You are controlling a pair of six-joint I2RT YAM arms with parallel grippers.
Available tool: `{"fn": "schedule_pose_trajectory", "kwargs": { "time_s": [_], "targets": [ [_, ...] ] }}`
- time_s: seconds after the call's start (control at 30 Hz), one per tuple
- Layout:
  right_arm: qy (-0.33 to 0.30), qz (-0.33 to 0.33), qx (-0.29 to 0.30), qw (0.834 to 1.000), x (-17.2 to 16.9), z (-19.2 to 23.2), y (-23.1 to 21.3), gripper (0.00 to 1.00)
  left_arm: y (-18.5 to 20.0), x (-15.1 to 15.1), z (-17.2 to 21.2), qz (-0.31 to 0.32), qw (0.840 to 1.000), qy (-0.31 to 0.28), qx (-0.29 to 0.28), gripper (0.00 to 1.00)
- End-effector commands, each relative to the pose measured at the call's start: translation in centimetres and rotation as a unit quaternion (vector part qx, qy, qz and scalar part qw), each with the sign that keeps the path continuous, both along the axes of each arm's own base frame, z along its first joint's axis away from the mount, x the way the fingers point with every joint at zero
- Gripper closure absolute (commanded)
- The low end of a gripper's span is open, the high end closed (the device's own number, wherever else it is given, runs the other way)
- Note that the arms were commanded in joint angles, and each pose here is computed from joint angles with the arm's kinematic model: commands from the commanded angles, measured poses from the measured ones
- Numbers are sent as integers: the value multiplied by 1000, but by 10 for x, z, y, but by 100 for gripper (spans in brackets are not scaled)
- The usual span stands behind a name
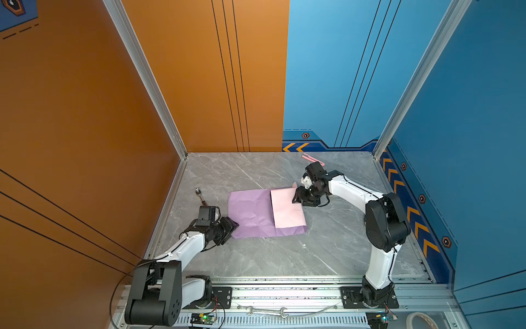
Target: Wrap the gift box in paper
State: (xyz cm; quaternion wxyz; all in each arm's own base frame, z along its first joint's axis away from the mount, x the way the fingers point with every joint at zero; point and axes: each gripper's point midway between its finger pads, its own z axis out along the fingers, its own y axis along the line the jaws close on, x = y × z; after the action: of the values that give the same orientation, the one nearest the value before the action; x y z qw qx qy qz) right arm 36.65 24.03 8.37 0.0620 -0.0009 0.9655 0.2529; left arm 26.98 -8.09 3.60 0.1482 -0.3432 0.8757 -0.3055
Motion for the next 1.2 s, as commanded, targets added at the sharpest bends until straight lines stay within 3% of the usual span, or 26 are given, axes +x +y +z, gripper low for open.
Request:
{"fn": "schedule_pose_trajectory", "kwargs": {
  "time_s": [0.0, 0.2, 0.37, 0.5, 0.73, 0.83, 1.17],
  "targets": [
    [20, -6, -36, 999, -12, -18, -10, 41, -10, 29, 18, -26, 998, -55, -14, 39],
    [20, -6, -37, 999, -12, -18, -11, 41, -9, 62, 34, -50, 994, -92, -1, 37],
    [19, -6, -38, 999, -14, -17, -11, 41, -5, 70, 35, -54, 994, -96, 4, 38],
    [20, -7, -38, 999, -15, -17, -12, 41, -2, 64, 42, -58, 993, -98, 17, 52],
    [23, -7, -39, 999, -16, -20, -12, 41, 2, 51, 40, -73, 992, -89, 43, 89],
    [22, -6, -36, 999, -15, -20, -10, 41, -9, 53, 53, -93, 989, -108, 42, 100],
    [24, -20, -36, 999, -13, -24, -13, 42, -89, 61, 116, -204, 959, -191, 47, 100]
  ]
}}
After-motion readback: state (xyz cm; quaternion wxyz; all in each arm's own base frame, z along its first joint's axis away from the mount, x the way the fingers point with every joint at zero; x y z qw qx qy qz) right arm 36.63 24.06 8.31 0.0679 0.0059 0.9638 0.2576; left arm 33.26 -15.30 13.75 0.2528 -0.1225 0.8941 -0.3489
